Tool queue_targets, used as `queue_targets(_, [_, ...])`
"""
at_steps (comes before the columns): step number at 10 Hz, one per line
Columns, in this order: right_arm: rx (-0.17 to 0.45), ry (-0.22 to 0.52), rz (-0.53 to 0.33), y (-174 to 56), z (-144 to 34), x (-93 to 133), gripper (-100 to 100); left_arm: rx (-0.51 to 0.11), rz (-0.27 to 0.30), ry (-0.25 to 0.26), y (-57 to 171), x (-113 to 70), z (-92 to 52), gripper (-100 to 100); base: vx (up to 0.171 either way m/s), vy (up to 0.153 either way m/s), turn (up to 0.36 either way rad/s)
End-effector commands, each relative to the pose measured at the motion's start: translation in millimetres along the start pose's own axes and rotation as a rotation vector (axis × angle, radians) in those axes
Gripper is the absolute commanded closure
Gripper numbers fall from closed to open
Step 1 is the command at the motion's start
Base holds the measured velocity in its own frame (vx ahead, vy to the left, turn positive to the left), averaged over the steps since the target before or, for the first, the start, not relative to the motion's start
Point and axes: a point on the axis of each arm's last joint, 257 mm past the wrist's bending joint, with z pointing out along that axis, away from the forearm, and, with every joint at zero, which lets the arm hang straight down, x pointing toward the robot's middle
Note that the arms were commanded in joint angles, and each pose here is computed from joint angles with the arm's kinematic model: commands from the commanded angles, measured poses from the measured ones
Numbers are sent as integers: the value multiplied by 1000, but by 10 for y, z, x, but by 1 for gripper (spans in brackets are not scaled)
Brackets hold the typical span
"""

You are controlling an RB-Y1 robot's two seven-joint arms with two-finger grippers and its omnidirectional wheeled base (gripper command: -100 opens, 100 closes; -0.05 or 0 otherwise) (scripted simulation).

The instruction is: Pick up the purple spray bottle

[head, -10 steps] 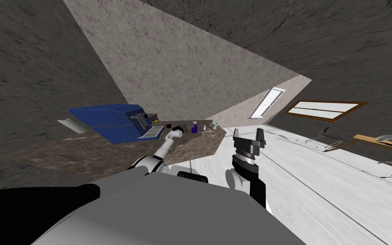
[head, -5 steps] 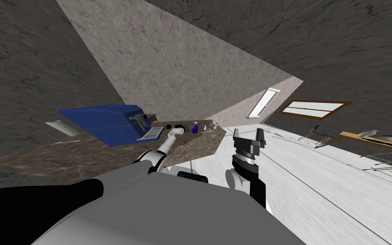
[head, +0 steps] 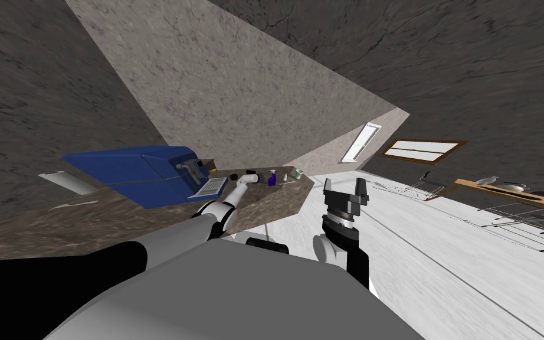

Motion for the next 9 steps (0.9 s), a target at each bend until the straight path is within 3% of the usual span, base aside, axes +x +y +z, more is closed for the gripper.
queue_targets(1, [0, 0, 0, 0, 0, 0, 0, -57, -35, -5, 77, 100, 35, -100, 34, 80, -75])
queue_targets(2, [0, 0, 0, 0, 0, 0, 0, -78, -37, -20, 131, 63, 50, -100, 34, 69, -45])
queue_targets(3, [0, 0, 0, 0, 0, 0, 0, -119, -61, -18, 182, 176, 56, -100, 37, 63, -84])
queue_targets(4, [0, 0, 0, 0, 0, 0, 0, -138, -66, -35, 237, 127, 77, -100, 34, 58, -41])
queue_targets(5, [0, 0, 0, 0, 0, 0, 0, -179, -87, -33, 282, 258, 81, -100, 33, 65, -73])
queue_targets(6, [0, 0, 0, 0, 0, 0, 0, -195, -91, -46, 336, 206, 86, -100, 27, 56, -45])
queue_targets(7, [0, 0, 0, 0, 0, 0, 0, -239, -110, -48, 397, 329, 78, -100, 41, 66, -76])
queue_targets(8, [0, 0, 0, 0, 0, 0, 0, -249, -114, -58, 434, 288, 84, -100, 33, 56, -43])
queue_targets(9, [0, 0, 0, 0, 0, 0, 0, -295, -130, -61, 502, 406, 63, -100, 44, 48, -61])
